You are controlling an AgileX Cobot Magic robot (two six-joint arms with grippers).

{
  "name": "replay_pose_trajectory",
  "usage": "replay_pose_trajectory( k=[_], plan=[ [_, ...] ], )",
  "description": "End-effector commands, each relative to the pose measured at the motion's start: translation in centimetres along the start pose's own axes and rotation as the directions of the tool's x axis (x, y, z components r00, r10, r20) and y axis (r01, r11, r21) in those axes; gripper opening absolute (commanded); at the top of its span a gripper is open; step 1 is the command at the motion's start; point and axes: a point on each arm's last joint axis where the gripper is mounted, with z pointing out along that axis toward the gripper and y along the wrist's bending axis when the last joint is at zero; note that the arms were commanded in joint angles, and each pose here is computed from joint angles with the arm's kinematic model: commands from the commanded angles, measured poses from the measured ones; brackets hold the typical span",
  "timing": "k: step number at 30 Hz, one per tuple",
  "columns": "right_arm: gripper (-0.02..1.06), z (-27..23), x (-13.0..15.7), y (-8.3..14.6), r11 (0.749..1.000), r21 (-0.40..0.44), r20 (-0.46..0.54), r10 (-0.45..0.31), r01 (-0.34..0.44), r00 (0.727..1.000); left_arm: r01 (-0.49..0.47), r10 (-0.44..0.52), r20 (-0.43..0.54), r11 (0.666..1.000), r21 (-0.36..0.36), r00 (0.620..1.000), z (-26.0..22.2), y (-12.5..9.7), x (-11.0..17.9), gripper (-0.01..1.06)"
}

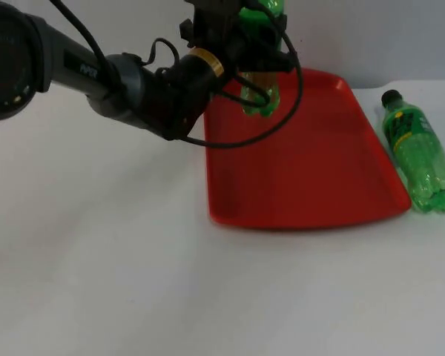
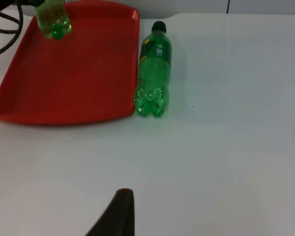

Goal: Place the bottle upright on the tray.

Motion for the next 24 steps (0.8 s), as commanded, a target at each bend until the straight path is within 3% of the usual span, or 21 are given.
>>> replay_pose_trajectory(
  k=[1,11,17,20,24],
  plan=[
    [1.05,0.0,0.0,0.0,1.0,0.001,0.006,-0.012,0.012,1.0,0.011,-0.011,0.035,1.0,-0.005,0.999,0.1,0.0,-0.2,0.0],
    [1.05,0.0,0.0,0.0,1.0,0.001,0.006,-0.012,0.012,1.0,0.017,-0.017,-0.014,1.0,-0.008,1.0,-0.6,-0.1,3.3,0.0],
    [1.05,0.0,0.0,0.0,1.0,0.001,0.006,-0.012,0.012,1.0,0.0,0.0,-0.018,1.0,0.014,1.0,-0.6,-0.3,3.3,0.01],
    [1.05,0.0,0.0,0.0,1.0,0.001,0.006,-0.012,0.012,1.0,-0.001,0.001,-0.02,1.0,0.014,1.0,-0.6,-0.3,3.3,0.06],
    [1.05,0.0,0.0,0.0,1.0,0.001,0.006,-0.012,0.012,1.0,-0.002,0.002,-0.02,1.0,0.015,1.0,-0.6,-0.4,3.3,0.34]
  ],
)
